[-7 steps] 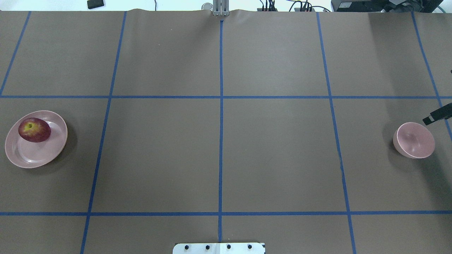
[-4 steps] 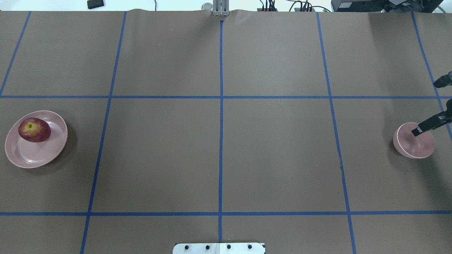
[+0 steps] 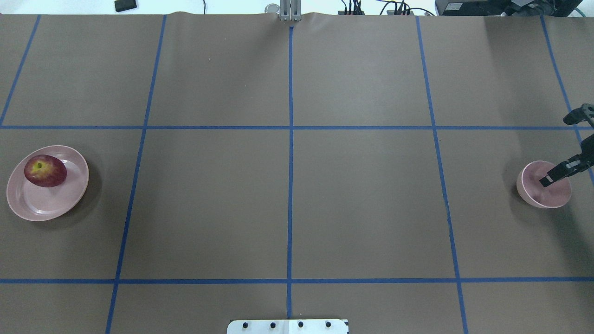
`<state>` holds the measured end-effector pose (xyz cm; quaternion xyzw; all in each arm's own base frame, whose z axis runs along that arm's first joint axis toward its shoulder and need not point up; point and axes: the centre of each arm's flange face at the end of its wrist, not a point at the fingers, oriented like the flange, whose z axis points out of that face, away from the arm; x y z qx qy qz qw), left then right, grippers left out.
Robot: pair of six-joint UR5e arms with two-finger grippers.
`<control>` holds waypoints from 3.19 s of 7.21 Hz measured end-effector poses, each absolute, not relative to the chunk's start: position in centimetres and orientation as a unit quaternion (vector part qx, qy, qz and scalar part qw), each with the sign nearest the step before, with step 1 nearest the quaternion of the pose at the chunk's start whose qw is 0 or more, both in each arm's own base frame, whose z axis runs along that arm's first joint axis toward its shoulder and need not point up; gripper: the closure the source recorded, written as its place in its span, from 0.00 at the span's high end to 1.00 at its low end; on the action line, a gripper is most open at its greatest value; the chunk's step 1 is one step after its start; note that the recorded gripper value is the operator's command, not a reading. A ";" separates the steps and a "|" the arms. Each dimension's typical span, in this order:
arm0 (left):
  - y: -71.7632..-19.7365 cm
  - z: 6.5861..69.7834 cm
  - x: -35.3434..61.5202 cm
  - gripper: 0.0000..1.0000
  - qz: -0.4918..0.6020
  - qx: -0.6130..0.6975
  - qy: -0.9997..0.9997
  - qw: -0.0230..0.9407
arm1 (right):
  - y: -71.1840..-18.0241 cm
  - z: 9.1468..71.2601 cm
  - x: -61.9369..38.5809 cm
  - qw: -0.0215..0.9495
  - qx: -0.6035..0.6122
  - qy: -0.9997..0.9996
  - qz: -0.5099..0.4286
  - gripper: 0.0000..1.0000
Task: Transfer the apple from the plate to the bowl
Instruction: 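Drag the pink bowl toward center with right gripper while left gripper descends, then grasp the red apple with left gripper while right gripper slides bowl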
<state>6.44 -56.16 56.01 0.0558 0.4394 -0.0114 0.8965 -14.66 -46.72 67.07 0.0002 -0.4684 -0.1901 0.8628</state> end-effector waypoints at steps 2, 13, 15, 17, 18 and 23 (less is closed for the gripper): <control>-55.8 55.1 8.8 0.99 -0.013 0.049 0.447 0.893 | -46.9 66.2 -14.5 0.855 0.005 -0.483 -0.189 0.00; -52.4 55.4 19.1 0.98 -0.012 0.022 0.386 0.922 | -54.1 42.6 -15.4 0.842 0.006 -0.538 -0.026 0.00; -51.6 56.2 20.0 0.98 -0.003 0.013 0.384 0.923 | -55.6 36.7 -17.2 0.855 0.002 -0.518 -0.017 0.00; -51.0 56.5 20.9 0.98 0.006 0.005 0.385 0.923 | -55.9 32.8 -20.2 0.862 -0.005 -0.507 -0.004 0.00; -50.6 56.8 21.5 0.98 0.011 0.001 0.384 0.923 | -55.8 31.2 -22.0 0.863 -0.008 -0.505 0.001 0.00; -48.3 58.8 21.7 0.98 0.023 -0.007 0.385 0.923 | -54.5 28.7 -27.4 0.870 -0.010 -0.493 -0.005 0.00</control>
